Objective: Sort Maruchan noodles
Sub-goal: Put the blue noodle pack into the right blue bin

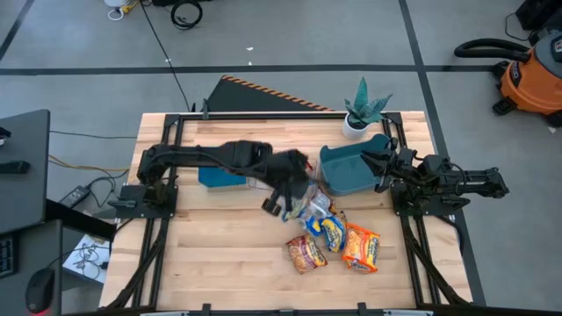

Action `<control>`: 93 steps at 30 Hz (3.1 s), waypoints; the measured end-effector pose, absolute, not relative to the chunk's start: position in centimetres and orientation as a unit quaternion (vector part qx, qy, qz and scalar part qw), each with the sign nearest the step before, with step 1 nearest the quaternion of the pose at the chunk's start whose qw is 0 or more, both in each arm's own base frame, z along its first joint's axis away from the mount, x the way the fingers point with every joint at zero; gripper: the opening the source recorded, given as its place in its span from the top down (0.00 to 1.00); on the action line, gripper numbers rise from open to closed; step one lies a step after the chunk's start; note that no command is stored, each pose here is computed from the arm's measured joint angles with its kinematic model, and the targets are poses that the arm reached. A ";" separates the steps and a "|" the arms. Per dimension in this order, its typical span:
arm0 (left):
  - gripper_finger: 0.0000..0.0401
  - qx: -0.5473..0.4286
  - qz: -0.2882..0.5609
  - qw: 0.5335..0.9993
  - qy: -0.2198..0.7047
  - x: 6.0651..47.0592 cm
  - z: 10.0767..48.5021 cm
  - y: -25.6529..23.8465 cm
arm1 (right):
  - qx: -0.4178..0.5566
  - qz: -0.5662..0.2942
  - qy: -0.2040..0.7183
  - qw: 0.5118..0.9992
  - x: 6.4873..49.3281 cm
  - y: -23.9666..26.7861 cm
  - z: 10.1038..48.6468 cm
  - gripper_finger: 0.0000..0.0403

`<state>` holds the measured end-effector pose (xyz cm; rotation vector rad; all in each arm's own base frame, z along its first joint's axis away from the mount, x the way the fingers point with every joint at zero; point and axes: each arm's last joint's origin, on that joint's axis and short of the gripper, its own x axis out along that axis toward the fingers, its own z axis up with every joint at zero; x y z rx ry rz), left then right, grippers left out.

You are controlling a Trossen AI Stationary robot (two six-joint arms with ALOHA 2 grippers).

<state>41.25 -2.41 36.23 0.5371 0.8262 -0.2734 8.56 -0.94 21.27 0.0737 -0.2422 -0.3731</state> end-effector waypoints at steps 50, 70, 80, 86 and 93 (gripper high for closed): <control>0.98 0.248 0.014 0.966 0.073 49.7 22.0 10.5 | 0.047 -0.178 -0.146 0.972 8.4 -0.9 21.7 0.81; 0.52 0.245 0.017 0.964 0.101 48.2 25.5 9.3 | 0.081 -0.123 -0.105 0.983 9.3 -0.6 21.0 0.81; 0.67 0.228 -0.057 0.958 0.164 45.4 29.2 6.6 | 0.059 -0.105 0.021 0.993 12.5 0.2 23.3 0.81; 0.72 0.241 -0.051 0.940 0.237 44.9 28.3 3.8 | 0.029 -0.083 0.133 0.987 15.6 1.4 24.0 0.81; 0.78 0.246 -0.062 0.913 0.320 44.2 27.0 1.4 | 0.011 -0.049 0.231 0.972 18.7 3.3 25.6 0.81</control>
